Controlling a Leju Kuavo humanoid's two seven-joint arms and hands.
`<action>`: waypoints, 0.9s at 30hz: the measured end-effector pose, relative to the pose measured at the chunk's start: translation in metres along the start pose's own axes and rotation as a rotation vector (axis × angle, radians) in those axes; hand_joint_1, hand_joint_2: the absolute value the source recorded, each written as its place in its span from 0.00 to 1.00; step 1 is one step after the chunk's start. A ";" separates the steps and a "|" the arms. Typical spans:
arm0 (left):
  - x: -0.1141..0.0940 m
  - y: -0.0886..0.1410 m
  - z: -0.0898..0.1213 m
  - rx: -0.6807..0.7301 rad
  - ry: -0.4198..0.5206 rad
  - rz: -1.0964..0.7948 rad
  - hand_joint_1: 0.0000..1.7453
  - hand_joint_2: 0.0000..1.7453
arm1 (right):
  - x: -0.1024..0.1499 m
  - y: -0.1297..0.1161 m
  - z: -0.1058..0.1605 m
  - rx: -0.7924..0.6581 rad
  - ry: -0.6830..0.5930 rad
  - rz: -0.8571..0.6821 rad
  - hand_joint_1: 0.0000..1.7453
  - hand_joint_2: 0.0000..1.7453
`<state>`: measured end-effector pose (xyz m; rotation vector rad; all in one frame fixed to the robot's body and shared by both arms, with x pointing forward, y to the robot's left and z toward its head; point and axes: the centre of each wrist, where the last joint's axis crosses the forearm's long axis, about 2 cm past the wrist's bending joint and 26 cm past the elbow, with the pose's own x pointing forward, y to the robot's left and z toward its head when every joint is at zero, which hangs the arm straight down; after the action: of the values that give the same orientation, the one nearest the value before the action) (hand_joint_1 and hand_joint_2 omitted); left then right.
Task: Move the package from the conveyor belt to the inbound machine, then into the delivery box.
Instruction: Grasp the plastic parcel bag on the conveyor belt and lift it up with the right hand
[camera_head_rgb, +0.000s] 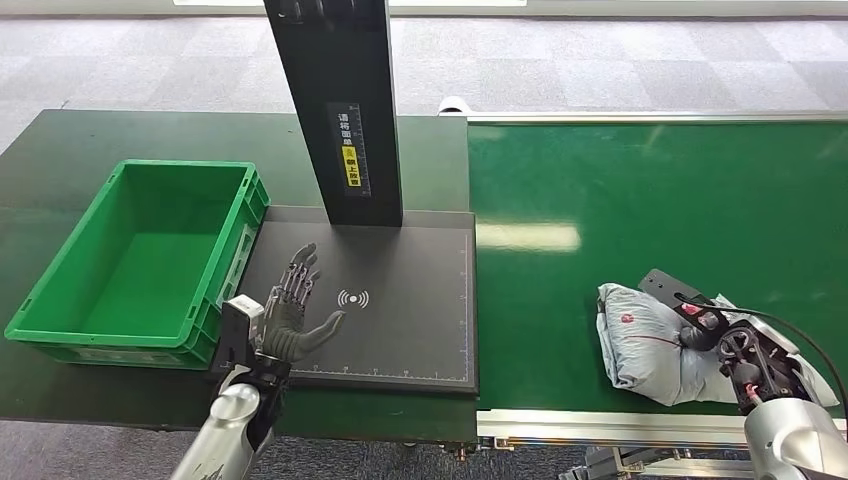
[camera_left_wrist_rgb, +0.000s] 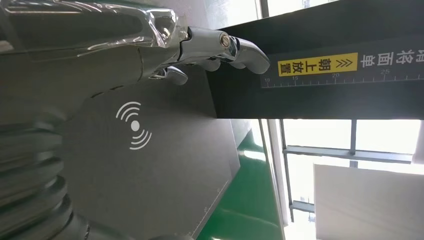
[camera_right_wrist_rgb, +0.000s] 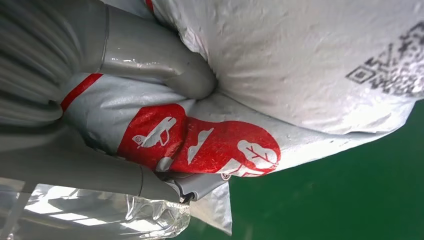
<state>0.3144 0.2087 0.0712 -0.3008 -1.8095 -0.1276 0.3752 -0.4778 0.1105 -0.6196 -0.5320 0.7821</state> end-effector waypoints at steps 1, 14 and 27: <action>0.000 0.000 0.000 0.000 0.000 0.000 0.00 1.00 | 0.000 0.000 0.000 0.006 -0.011 0.003 1.00 1.00; 0.005 0.001 0.006 0.051 -0.043 -0.005 0.00 1.00 | 0.005 0.004 0.000 0.017 -0.260 -0.065 1.00 1.00; 0.011 0.005 0.024 0.142 -0.146 -0.064 0.00 1.00 | 0.032 0.015 0.006 -0.167 -0.662 -0.253 1.00 1.00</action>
<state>0.2912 0.2211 0.0750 -0.1551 -1.9623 -0.0219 0.3834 -0.4426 0.1108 -0.4237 -1.2672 0.6965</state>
